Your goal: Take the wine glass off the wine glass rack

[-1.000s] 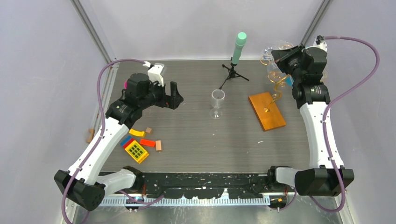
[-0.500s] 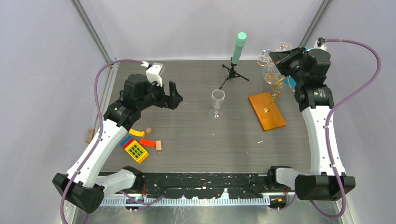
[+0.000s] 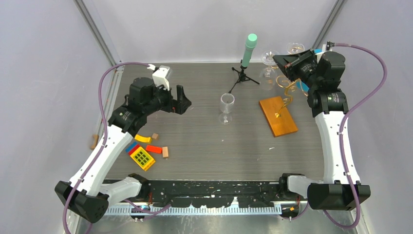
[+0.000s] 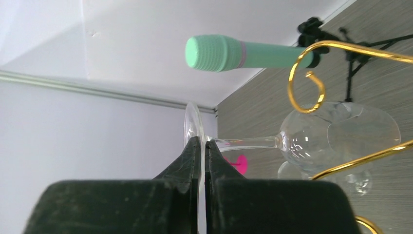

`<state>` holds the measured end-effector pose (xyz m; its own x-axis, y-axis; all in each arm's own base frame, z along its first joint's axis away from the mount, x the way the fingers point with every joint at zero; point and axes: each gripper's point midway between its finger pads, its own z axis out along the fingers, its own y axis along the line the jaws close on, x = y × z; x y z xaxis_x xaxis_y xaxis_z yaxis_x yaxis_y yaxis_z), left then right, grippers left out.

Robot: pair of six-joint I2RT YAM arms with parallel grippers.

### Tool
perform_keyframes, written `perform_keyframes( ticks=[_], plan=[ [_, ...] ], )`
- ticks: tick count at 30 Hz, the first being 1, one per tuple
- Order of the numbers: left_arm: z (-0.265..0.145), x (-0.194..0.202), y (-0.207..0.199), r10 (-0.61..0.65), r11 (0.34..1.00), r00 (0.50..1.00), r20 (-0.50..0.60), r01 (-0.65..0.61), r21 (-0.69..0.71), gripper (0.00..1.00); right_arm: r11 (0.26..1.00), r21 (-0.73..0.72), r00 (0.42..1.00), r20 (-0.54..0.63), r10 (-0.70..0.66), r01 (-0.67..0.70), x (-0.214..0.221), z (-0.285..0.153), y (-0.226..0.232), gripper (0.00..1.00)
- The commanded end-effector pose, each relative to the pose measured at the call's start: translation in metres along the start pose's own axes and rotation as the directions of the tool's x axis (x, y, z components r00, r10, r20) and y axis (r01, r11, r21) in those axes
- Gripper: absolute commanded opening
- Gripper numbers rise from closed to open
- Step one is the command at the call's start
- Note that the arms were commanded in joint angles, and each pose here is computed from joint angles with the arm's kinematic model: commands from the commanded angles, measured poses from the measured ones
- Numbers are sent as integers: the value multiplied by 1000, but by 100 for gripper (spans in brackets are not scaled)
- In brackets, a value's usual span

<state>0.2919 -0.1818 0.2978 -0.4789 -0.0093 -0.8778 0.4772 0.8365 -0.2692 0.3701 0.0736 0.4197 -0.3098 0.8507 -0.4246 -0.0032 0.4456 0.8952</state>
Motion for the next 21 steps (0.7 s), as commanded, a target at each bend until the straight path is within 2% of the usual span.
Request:
perform_keyframes(
  ticks=[1, 5, 8, 16, 21],
  plan=[
    [-6, -25, -18, -1, 996, 995, 99, -7, 84, 96, 961, -274, 999, -40, 11, -21, 2, -25, 71, 0],
    [-5, -37, -41, -24, 978, 991, 133, -4, 207, 96, 936, -341, 987, -156, 34, -86, 28, -29, 89, 0],
    [-4, -46, -57, -52, 955, 988, 147, 6, 295, 95, 906, -407, 959, -283, -6, -114, 72, -30, 112, 0],
    [-10, -62, -67, -69, 941, 979, 190, 0, 339, 95, 871, -453, 876, -478, -60, -188, 150, -25, 135, 0],
    [-17, -67, -73, -49, 930, 969, 243, -44, 365, 95, 861, -451, 803, -589, -91, -233, 194, -27, 146, 0]
  ],
)
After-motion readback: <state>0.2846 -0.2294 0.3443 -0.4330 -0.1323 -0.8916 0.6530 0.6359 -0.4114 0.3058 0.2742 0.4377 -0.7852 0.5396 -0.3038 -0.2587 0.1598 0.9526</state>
